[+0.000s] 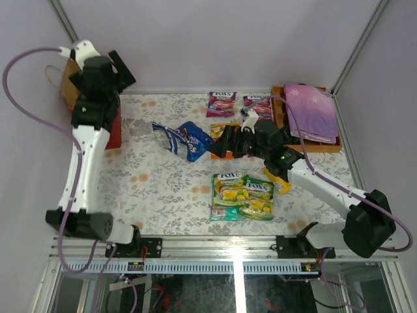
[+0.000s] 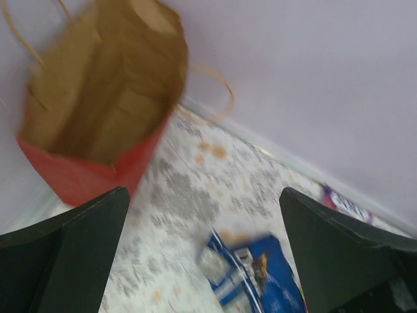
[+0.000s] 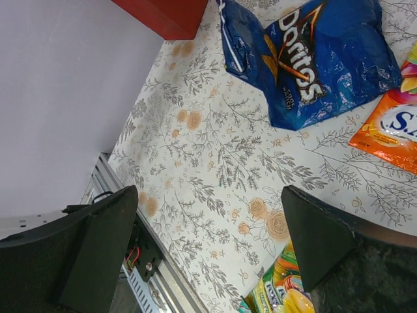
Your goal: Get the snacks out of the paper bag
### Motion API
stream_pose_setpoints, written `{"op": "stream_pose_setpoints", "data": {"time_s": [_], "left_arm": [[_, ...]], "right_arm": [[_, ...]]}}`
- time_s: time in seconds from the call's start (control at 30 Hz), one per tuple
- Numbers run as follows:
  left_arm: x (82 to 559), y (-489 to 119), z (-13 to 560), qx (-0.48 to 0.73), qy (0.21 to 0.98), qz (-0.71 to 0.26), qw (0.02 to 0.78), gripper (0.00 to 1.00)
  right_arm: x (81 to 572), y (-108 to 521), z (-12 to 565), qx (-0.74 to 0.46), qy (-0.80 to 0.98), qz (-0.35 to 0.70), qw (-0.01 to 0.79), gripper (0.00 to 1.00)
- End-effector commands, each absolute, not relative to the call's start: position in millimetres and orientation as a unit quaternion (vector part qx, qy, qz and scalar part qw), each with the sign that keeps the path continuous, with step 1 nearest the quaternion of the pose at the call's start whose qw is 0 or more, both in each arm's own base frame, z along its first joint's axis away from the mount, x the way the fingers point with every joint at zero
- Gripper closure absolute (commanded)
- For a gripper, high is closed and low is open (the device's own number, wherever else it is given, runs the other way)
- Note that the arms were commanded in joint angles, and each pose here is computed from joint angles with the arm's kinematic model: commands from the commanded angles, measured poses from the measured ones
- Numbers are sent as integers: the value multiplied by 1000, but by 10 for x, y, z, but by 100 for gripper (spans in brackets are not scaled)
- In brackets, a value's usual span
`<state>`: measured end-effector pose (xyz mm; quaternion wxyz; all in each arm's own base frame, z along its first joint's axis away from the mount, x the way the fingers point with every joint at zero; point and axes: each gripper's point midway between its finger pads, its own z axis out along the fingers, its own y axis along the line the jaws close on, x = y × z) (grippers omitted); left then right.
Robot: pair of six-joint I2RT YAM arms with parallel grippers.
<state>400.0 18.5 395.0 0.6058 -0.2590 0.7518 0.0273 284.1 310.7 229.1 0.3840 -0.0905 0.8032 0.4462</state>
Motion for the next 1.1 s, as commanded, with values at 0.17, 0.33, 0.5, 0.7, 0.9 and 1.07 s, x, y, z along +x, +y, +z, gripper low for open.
{"op": "stream_pose_setpoints", "data": {"time_s": [0.17,0.33,0.5,0.7,0.9,1.07], "left_arm": [[4673,942,3503,-211,814,140,523,10],[5019,1249,3273,-228,805,154,525,21],[5341,1431,3041,-233,805,167,520,25],[5556,1400,2774,-225,820,149,505,33],[5556,1338,2743,-202,825,138,509,62],[5484,1364,2814,-175,819,156,524,100]], "right_arm": [[2813,3187,2468,-106,776,482,394,1],[2755,3165,2416,-113,777,482,390,0],[2738,3107,2349,-121,784,465,394,0],[2767,3067,2279,-123,791,448,400,1],[2779,3098,2248,-125,791,451,395,0],[2773,3127,2241,-123,790,458,388,0]]}}
